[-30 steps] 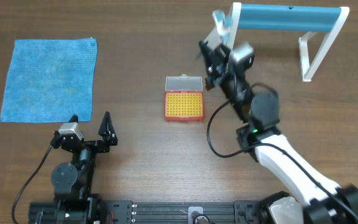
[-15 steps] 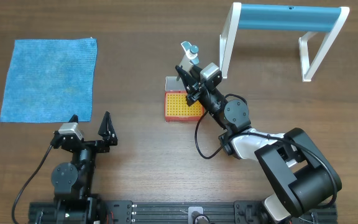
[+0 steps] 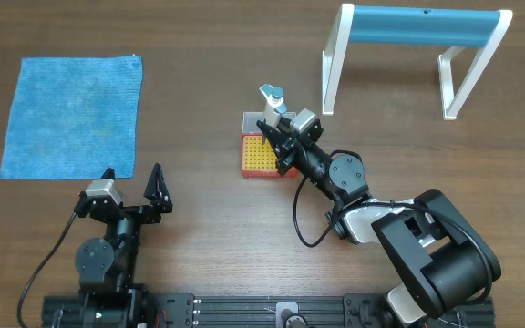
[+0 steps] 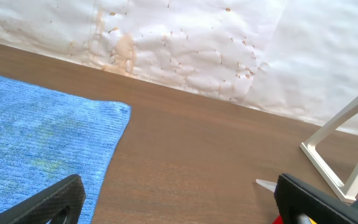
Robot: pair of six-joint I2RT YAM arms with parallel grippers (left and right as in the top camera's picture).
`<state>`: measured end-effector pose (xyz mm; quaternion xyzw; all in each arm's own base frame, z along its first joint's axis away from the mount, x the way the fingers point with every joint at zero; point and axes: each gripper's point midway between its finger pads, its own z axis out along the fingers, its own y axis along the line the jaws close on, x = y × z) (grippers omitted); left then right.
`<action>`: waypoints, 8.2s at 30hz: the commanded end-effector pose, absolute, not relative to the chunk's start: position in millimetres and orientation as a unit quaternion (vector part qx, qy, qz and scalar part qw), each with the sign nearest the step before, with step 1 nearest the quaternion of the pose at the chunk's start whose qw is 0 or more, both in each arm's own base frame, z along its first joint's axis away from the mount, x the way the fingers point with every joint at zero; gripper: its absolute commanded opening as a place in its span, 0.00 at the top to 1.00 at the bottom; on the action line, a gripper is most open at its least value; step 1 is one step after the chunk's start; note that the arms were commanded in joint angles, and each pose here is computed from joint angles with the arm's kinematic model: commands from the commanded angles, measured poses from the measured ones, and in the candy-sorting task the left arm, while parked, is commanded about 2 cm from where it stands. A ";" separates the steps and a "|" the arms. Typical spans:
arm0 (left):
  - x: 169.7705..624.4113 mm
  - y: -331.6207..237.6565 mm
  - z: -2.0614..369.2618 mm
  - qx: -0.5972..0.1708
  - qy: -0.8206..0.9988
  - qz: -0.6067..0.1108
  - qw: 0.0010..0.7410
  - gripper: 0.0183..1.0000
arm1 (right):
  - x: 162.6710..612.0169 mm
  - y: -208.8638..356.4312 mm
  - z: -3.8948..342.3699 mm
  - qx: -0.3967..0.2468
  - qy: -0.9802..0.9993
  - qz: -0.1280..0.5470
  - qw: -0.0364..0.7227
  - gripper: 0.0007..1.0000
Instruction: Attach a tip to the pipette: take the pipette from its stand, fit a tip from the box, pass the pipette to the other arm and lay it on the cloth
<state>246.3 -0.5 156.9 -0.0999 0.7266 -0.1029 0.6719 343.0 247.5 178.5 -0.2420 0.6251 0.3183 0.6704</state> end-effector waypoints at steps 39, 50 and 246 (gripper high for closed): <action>246.0 0.6 156.0 -0.098 0.727 -0.096 0.673 0.02 | 335.9 249.0 158.5 -0.268 0.644 0.337 0.632 0.92; 246.0 0.6 156.0 -0.098 0.727 -0.096 0.673 0.01 | 339.8 243.5 160.3 -0.263 0.643 0.332 0.638 0.92; 233.0 -262.2 295.8 0.269 0.641 -0.707 0.126 0.15 | 196.4 245.1 270.2 -0.148 0.767 0.575 0.244 0.92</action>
